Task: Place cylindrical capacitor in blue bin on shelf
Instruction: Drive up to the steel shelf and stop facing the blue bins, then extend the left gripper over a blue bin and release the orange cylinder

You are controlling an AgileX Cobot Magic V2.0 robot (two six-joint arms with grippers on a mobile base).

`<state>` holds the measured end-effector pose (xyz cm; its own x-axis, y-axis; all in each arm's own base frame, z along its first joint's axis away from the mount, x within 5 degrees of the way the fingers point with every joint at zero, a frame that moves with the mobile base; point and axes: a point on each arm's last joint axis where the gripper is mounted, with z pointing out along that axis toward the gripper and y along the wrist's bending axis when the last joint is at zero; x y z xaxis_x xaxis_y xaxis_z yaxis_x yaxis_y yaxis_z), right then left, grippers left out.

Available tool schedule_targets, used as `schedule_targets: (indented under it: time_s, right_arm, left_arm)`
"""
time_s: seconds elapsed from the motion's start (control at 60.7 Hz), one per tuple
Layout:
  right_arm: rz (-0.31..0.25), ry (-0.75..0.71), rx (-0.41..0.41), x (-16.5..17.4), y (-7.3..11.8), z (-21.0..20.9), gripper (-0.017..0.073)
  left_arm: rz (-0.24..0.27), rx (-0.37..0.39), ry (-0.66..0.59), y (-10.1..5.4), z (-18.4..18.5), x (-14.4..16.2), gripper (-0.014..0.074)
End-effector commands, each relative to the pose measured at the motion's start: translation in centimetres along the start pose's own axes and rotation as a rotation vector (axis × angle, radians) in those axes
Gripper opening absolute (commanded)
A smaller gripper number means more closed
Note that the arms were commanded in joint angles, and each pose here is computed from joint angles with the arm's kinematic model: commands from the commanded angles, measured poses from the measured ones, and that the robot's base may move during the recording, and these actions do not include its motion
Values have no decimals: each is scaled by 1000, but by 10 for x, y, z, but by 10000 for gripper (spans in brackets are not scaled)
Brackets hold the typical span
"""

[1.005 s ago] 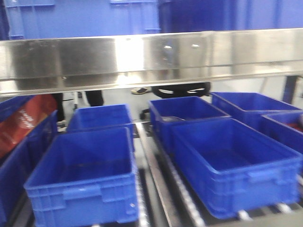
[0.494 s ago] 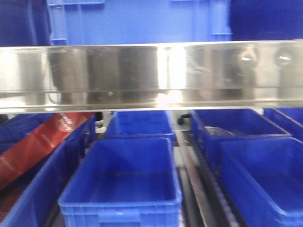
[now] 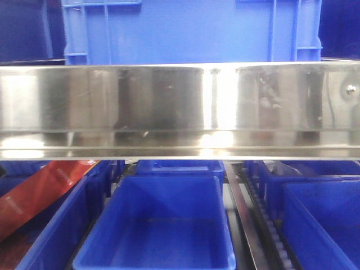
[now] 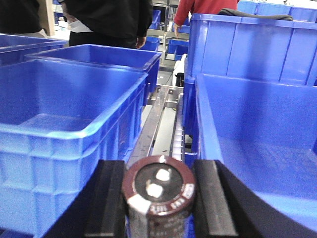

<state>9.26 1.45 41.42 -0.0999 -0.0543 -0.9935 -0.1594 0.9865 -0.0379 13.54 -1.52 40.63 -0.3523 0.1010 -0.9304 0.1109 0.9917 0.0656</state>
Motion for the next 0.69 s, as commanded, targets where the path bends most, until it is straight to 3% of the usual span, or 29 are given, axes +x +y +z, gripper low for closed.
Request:
schedule_targets:
  time_s: [0.0,0.676]
  right_arm:
    - [-3,-20,3,-1,0,-1,-133]
    - [-3,-20,3,-1,0,-1,-133]
  left_arm:
    - [-7,2,-33,0,-3,-4,-111]
    - [-7,2,-33,0,-3,-4,-111]
